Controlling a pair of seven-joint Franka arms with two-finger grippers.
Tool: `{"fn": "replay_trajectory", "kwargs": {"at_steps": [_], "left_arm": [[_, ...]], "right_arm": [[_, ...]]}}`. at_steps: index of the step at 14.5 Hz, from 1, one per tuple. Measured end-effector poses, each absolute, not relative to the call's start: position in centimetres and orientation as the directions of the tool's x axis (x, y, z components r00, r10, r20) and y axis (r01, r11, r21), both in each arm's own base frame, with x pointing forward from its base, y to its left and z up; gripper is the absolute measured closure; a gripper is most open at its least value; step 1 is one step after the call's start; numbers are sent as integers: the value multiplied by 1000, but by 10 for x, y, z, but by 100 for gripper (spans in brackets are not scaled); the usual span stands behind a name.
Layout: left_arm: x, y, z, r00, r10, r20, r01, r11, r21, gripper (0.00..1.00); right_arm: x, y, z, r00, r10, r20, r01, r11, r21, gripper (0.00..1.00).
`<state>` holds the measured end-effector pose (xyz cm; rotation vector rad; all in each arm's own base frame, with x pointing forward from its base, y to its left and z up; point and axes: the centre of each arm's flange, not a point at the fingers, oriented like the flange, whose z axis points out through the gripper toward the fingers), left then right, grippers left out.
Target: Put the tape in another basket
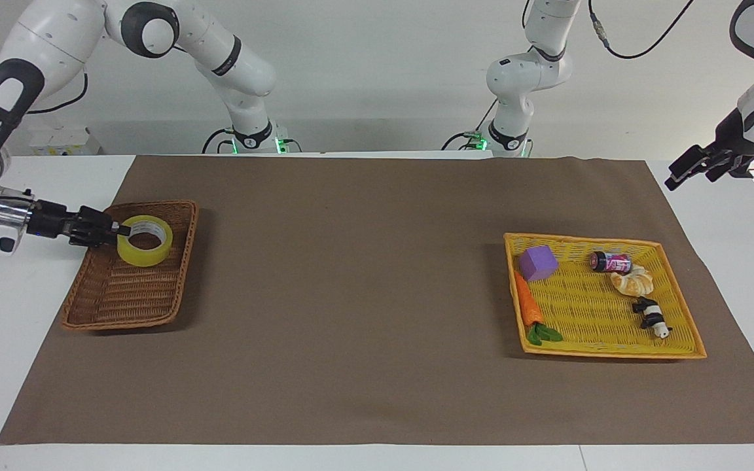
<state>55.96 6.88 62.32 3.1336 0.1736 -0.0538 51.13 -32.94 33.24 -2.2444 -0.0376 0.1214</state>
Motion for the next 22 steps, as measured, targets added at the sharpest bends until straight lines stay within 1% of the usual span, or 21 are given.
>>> {"fn": "replay_trajectory", "kwargs": {"at_steps": [2, 5, 8, 9, 12, 13, 15, 17, 18, 20, 22], "left_arm": [[567, 51, 628, 998, 67, 19, 68, -997, -20, 0], [570, 29, 619, 1000, 26, 15, 27, -999, -35, 0], [570, 29, 613, 1000, 22, 5, 22, -999, -35, 0], [570, 29, 613, 1000, 21, 4, 21, -999, -35, 0], [570, 28, 611, 1000, 17, 0, 17, -999, -35, 0], [570, 27, 610, 1000, 10, -2, 10, -999, -35, 0], [570, 22, 606, 1000, -4, -9, -5, -999, -34, 0], [570, 14, 601, 1000, -17, -20, -18, -999, -34, 0], [570, 9, 600, 999, -27, -24, -28, -999, -34, 0], [570, -5, 598, 998, -52, -27, -53, -998, -34, 0], [570, -8, 598, 998, -58, -26, -59, -998, -34, 0]], "right_arm": [[507, -339, 320, 996, 78, -52, 8, -623, -782, 46], [506, -343, 300, 995, 83, -45, 17, -620, -784, 46], [509, -342, 298, 994, 112, -15, 59, -628, -776, 46], [512, -341, 299, 993, 121, -7, 72, -635, -769, 40], [528, -328, 314, 987, 162, 19, 125, -680, -723, 9], [537, -321, 326, 981, 192, 27, 158, -711, -685, 1], [558, -298, 372, 964, 265, 14, 228, -800, -555, 1], [577, -251, 445, 945, 327, -15, 298, -878, -375, 1], [581, -219, 484, 944, 327, -31, 304, -906, -295, 1], [575, -156, 552, 961, 274, -42, 264, -949, -174, 1], [554, -119, 596, 977, 198, -76, 189, -975, -117, 1]]}}
